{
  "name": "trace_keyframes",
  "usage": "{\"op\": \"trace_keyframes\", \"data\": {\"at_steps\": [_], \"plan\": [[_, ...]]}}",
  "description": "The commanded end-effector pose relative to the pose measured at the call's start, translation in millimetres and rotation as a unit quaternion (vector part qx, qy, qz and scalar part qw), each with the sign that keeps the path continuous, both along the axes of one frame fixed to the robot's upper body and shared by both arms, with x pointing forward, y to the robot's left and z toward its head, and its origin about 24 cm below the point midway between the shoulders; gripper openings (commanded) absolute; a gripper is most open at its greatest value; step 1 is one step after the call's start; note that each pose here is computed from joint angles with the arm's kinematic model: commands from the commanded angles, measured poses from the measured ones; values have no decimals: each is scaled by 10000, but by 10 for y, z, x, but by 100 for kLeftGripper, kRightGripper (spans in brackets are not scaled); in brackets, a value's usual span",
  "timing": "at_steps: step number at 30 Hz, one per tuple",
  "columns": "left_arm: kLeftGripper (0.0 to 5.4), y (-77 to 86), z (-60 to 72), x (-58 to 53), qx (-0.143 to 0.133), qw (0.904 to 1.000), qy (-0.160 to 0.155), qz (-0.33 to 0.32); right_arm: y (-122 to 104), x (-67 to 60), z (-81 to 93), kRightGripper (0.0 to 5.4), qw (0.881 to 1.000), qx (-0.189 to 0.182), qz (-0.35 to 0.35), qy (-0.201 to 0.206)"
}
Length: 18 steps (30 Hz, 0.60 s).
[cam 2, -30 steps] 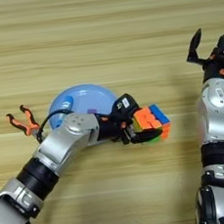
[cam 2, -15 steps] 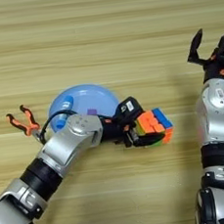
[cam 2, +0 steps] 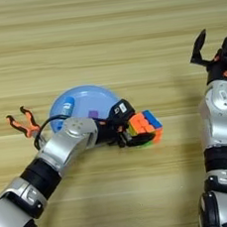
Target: Move the objects on the table
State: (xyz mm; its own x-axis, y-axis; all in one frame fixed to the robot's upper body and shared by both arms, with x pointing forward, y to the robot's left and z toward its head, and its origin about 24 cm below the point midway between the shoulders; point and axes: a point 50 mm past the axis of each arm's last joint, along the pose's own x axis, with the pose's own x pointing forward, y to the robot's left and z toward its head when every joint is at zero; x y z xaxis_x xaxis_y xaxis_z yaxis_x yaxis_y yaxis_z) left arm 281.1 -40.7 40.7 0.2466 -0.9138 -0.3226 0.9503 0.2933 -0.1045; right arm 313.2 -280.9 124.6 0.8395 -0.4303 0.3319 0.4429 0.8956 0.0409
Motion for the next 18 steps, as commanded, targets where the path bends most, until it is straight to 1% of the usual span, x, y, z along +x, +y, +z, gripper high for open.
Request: {"op": "trace_keyframes", "data": {"at_steps": [1,10,15,18], "plan": [[400,-125,127,32,-24,9996,-245,-117,10,-11,-27,540,9999,100,-6,63],[482,-129,126,22,-49,9995,-264,-151,19,-10,-32,540,9999,97,5,70],[518,-139,178,13,-144,9992,-306,-194,22,-5,-38,540,9999,89,19,92],[537,-142,229,5,-268,9988,-337,-223,26,0,-43,540,9999,82,39,112]]}}
